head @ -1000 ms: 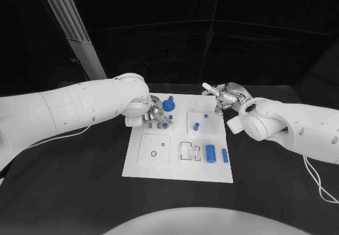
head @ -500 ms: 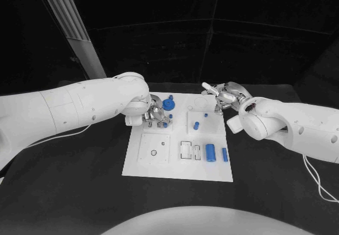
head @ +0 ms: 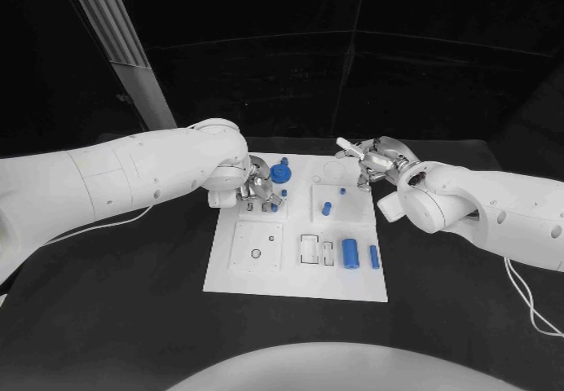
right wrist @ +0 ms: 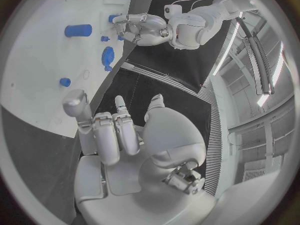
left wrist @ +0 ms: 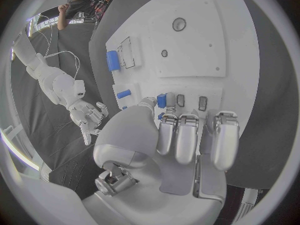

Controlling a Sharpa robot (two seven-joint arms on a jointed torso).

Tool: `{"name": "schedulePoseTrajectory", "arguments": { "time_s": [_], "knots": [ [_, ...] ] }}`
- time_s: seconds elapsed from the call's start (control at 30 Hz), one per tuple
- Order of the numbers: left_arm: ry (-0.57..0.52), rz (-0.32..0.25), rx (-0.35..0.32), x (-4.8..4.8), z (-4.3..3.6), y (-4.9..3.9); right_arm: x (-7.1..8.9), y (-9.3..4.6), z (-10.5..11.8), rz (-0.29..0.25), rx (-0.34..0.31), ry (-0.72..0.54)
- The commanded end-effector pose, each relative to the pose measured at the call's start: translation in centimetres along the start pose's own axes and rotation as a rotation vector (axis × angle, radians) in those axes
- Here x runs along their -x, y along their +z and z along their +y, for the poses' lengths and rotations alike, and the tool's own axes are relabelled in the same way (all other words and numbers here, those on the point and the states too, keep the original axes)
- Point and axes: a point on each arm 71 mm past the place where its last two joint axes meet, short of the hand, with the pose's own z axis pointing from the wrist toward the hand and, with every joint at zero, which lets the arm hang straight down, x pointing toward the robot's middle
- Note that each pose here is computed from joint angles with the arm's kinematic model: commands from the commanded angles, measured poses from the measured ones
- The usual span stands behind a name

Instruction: Assemble the parts on the task board

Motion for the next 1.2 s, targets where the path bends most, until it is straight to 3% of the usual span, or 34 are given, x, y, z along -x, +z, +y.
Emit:
{"name": "schedulePoseTrajectory", "arguments": {
  "time_s": [0.03,0.8,1.2],
  "knots": [
    [0.013,0.010,-0.008,0.01,-0.05,-0.03,-0.03,0.01,0.13,0.004,0.007,-0.004],
    [0.010,0.009,-0.028,0.12,-0.04,-0.01,0.15,0.02,0.02,-0.008,0.003,-0.009],
    [-0.006,-0.005,-0.053,0.24,0.42,-0.20,0.28,0.02,-0.22,-0.012,-0.004,-0.010]
  ]
}}
